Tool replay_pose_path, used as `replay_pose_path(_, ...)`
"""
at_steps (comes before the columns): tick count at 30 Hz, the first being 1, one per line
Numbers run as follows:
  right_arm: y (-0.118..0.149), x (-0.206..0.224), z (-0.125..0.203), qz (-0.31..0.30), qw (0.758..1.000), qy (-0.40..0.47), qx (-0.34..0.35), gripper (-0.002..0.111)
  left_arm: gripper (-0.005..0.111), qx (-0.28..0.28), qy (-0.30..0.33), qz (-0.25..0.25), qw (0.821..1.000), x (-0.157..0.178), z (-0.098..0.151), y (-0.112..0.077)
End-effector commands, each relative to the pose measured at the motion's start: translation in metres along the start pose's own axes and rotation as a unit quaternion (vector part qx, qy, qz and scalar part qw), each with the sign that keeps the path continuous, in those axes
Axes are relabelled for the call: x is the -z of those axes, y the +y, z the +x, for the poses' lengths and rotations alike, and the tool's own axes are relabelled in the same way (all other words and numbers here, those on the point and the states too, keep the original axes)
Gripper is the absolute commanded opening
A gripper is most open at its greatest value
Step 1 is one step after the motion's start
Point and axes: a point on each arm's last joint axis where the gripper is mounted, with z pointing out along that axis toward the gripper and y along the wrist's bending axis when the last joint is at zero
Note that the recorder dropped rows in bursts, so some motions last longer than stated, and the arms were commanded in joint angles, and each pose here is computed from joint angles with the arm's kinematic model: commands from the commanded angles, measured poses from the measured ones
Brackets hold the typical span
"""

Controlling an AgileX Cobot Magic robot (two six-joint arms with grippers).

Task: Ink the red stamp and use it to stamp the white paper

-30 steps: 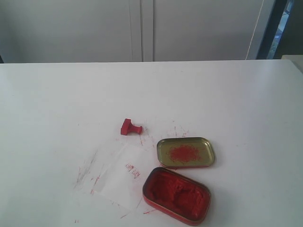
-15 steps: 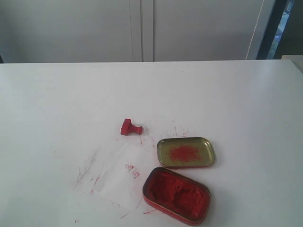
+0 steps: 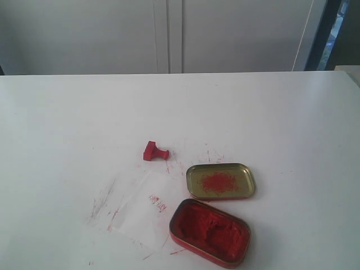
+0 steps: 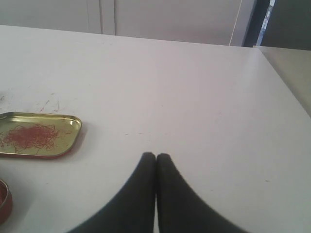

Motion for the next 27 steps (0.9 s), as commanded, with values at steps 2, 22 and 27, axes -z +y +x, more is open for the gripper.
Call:
replay_pose_path(2,-0.0006,-0.0002,0.0002,0.005,1.0,-0.007,0.01,0.0,0.0,0.0,0.002,-0.001,1.0,0.0,-0.0008,0.0002)
replay_pose_path(22,-0.0008,-0.0002,0.0004,0.005,1.0,-0.006,-0.019,0.0,0.0,0.0,0.002,-0.001,1.0,0.0,-0.0008,0.0002)
replay_pose_path(27,-0.0008,-0.0002,0.0004,0.005,0.999,-0.006,-0.034,0.0,0.0,0.0,0.002,-0.001,1.0,0.0,-0.0008,0.0002)
